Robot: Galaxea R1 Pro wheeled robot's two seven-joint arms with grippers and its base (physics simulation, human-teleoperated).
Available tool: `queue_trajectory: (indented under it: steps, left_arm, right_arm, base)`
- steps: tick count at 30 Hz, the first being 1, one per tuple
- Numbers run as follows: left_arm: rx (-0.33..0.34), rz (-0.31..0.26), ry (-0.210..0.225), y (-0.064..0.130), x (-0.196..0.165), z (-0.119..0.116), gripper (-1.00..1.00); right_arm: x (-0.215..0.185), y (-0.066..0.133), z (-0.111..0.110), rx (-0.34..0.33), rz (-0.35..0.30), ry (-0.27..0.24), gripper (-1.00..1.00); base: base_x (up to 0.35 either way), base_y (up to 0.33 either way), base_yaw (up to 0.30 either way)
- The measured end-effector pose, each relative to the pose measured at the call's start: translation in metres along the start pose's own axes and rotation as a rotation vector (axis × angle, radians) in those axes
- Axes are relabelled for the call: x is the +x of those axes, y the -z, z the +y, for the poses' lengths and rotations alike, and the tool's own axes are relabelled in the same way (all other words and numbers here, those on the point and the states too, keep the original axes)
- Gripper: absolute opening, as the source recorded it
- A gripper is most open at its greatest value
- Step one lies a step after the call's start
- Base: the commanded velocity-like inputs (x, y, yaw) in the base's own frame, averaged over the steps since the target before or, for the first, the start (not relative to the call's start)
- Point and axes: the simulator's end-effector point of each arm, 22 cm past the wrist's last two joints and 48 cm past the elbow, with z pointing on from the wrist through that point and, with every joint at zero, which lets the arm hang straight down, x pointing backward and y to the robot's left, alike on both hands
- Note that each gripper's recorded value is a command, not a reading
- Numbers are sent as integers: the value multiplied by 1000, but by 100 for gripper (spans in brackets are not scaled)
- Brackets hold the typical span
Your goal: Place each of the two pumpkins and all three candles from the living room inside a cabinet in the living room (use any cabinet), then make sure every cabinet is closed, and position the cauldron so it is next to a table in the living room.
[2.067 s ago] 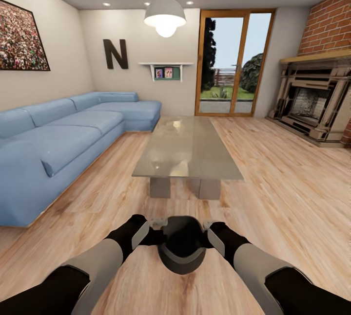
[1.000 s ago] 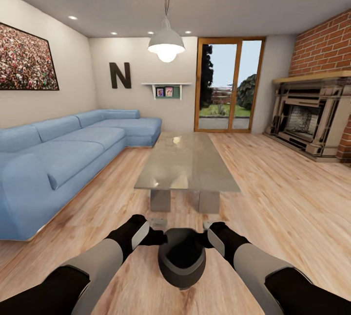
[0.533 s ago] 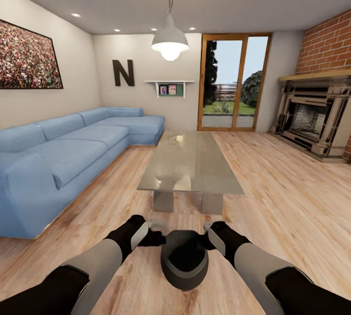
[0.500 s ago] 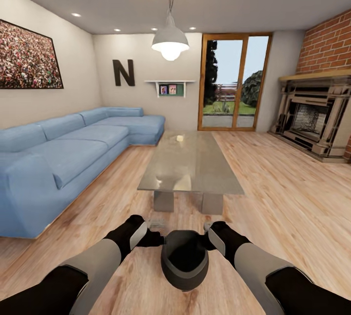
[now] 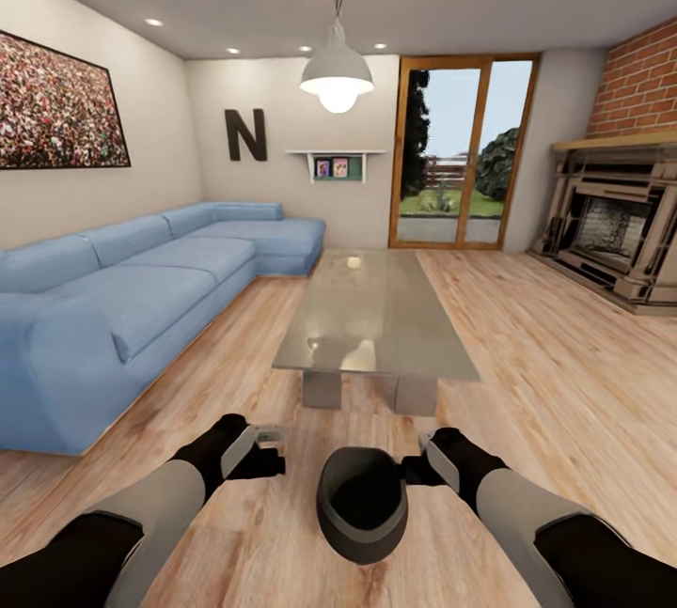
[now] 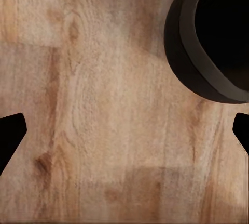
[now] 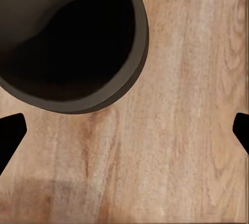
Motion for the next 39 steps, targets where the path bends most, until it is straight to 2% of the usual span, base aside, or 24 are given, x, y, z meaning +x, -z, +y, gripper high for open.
queue_trajectory:
  steps: [4,10,11,14,15,18,22,24,28,29,30,35,39]
  left_arm:
    - [0,10,5,4,-2,0,100]
    - [-25,82,19,0,20,14,100]
    - [-50,105,28,-1,29,31,100]
    - [-72,147,47,-2,44,47,100]
    - [-85,168,54,-4,53,55,100]
    - [-97,173,63,-3,57,62,100]
    - [-121,200,79,-3,72,75,100]
    - [-129,202,85,-1,74,80,100]
    - [-146,205,99,4,73,93,100]
    - [-150,207,107,5,74,98,100]
    - [-152,208,141,7,75,108,100]
    - [-153,172,221,14,65,126,100]
    - [-156,144,242,18,57,130,100]
  right_arm:
    - [-3,4,-9,12,7,-5,100]
    - [20,2,-28,44,75,-19,100]
    - [26,2,-38,58,90,-24,100]
    - [30,5,-55,81,106,-34,100]
    - [32,6,-69,98,113,-39,100]
    - [36,10,-86,120,130,-53,100]
    - [52,16,-125,172,171,-77,100]
    - [57,21,-147,201,184,-91,100]
    - [61,29,-168,227,199,-105,100]
    - [65,31,-174,235,207,-108,100]
    - [85,31,-186,252,237,-112,100]
    - [117,34,-193,264,291,-112,100]
    - [133,38,-194,268,322,-107,100]
  base:
    - [0,0,16]
    - [0,0,1]
    - [0,0,0]
    - [0,0,0]
    - [0,0,0]
    - [0,0,0]
    - [0,0,0]
    - [0,0,0]
    - [0,0,0]
    - [0,0,0]
    - [0,0,0]
    - [0,0,0]
    - [0,0,0]
